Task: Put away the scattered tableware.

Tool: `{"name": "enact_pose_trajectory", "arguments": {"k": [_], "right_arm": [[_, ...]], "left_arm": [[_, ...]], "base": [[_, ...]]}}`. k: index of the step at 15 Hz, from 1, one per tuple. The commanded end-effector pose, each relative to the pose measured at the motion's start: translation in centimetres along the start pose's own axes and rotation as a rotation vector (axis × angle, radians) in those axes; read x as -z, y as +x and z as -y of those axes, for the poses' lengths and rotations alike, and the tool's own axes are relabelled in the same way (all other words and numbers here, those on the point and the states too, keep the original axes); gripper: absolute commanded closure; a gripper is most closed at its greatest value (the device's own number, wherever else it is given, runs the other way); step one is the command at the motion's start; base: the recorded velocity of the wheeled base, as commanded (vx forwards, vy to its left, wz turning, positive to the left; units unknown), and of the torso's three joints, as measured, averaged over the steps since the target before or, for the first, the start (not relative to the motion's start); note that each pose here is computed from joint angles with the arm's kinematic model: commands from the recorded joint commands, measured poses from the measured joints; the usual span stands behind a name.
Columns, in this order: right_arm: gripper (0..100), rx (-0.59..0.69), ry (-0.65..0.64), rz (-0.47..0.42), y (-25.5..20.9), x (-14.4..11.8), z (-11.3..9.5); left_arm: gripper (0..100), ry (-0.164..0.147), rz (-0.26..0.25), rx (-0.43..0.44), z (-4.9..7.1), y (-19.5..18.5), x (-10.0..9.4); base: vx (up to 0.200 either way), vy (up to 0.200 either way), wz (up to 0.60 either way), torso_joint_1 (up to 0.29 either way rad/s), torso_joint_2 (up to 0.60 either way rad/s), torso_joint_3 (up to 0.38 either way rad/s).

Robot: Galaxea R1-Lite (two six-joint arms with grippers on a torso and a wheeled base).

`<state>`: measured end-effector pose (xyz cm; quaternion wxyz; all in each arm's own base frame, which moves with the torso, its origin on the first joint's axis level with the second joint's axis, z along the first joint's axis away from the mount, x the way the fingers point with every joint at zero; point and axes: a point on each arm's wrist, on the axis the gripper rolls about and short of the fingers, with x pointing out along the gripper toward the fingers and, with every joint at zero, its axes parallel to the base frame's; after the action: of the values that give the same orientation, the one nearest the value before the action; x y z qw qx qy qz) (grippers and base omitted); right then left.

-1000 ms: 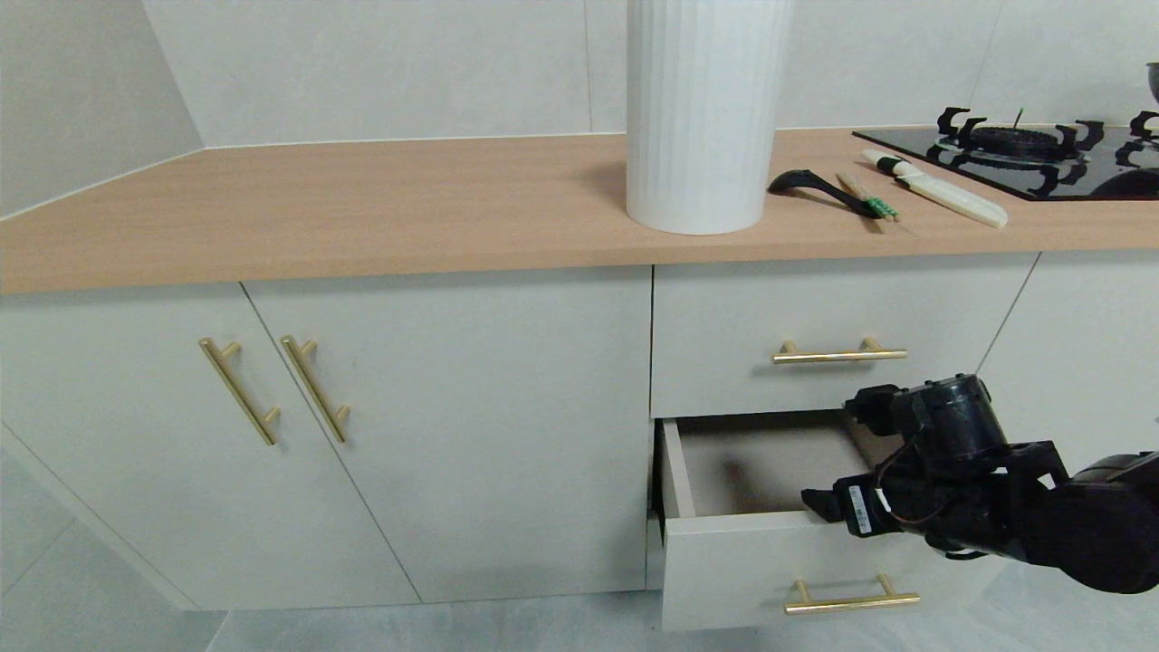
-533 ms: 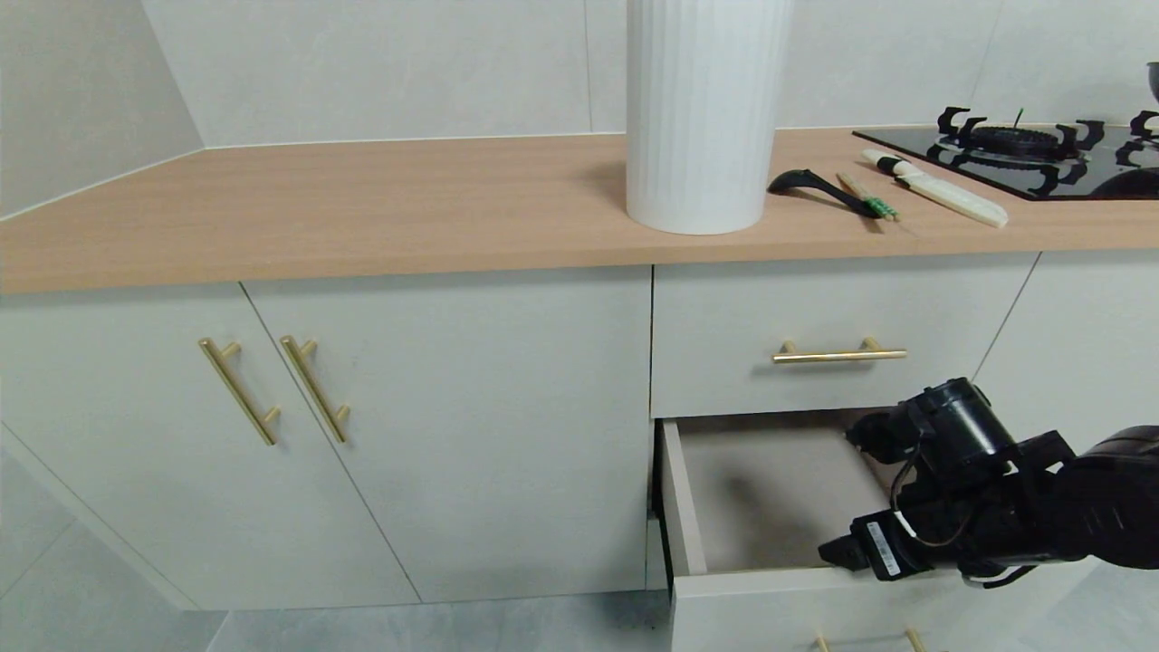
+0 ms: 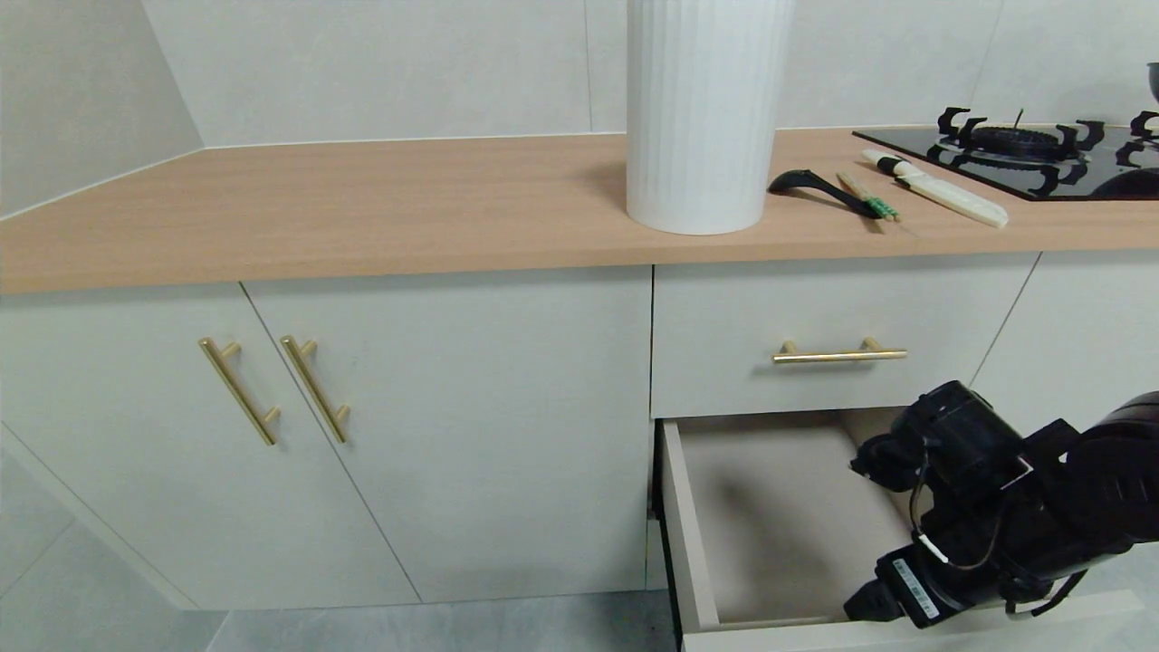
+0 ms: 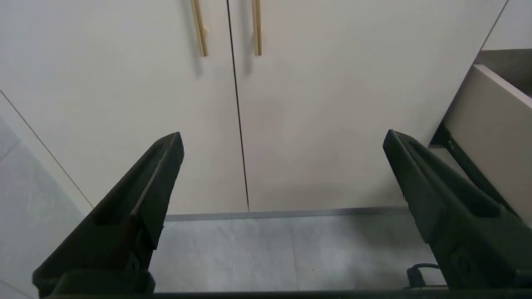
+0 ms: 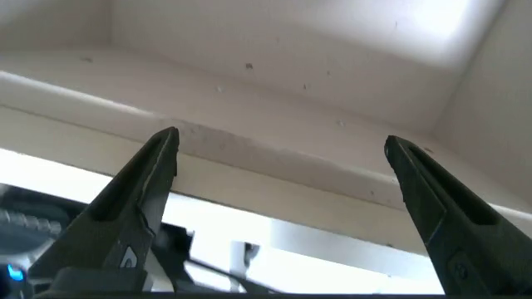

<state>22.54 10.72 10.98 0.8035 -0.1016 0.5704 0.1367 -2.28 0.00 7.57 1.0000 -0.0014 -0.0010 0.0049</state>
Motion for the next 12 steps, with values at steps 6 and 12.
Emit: {"name": "enact_pose_trajectory", "arguments": {"k": [6,12], "right_arm": [[0,-0.001,-0.08,-0.114,-0.1,1.1,-0.6],[0,-0.001,-0.074,-0.086,-0.8,0.5,-0.7]], "left_arm": [[0,0.0,-0.002,-0.001,0.0,0.0,0.0],[0,0.0,-0.002,-0.001,0.0,0.0,0.0]], "base": [[0.0,0.0,0.0,0.0,0.0,0.0],[0.0,0.0,0.0,0.0,0.0,0.0]]}}
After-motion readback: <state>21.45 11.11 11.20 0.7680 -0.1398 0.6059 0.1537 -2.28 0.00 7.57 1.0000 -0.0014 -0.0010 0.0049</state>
